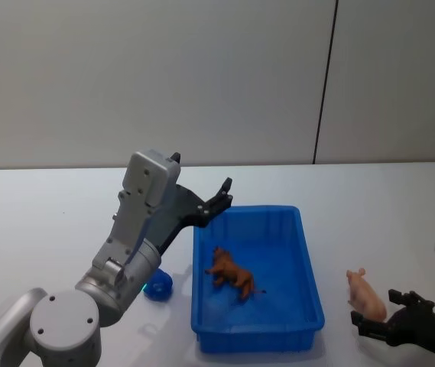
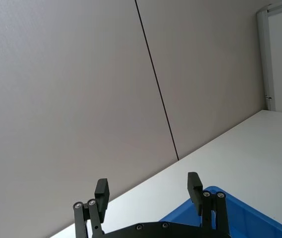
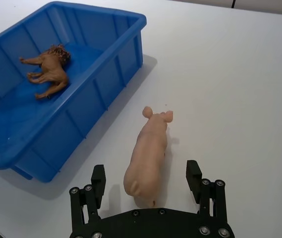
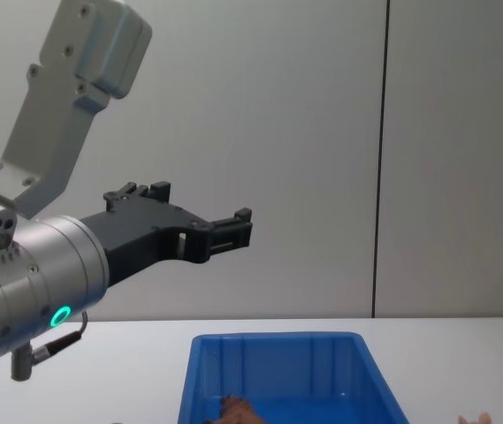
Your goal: Pick up the two dolls from the table and place them into the box.
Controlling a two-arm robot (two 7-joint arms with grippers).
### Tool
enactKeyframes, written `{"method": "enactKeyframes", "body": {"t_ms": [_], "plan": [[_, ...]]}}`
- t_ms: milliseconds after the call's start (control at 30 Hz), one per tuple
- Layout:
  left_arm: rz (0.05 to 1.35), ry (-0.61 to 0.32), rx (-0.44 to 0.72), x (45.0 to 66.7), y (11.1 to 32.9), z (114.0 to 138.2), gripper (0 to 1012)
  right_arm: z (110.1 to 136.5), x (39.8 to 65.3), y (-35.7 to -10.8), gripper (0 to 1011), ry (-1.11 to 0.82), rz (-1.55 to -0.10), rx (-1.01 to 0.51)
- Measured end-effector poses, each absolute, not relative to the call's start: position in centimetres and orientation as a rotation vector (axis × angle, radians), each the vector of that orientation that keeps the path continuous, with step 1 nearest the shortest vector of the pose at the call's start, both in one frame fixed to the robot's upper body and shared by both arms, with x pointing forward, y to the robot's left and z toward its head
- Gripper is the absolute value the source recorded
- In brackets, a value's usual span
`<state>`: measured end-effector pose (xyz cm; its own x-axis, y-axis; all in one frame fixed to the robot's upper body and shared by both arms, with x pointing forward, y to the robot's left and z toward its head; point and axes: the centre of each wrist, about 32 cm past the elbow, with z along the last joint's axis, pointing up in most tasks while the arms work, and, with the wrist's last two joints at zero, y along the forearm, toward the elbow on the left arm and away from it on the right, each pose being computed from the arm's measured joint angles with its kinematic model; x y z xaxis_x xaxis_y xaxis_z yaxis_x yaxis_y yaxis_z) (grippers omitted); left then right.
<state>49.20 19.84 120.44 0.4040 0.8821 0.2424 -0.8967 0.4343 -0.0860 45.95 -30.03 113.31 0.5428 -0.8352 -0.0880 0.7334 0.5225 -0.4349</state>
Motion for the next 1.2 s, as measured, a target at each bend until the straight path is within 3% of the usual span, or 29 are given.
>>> {"method": "enactKeyframes", "body": {"t_ms": [267,800,1200], "plan": [[1.124,-0.268,0.061,49.2,19.84,120.44,1001,112.91,46.2,-29.7,903,0.323,-0.954,-0.382],[1.124,-0.268,0.061,49.2,19.84,120.44,1001,112.76,46.68,-29.38,396,0.328,-0.969,-0.391],[1.124,-0.268,0.061,49.2,19.84,120.44,1001,113.66,46.9,-29.13,378,0.266,-0.98,-0.359]]}}
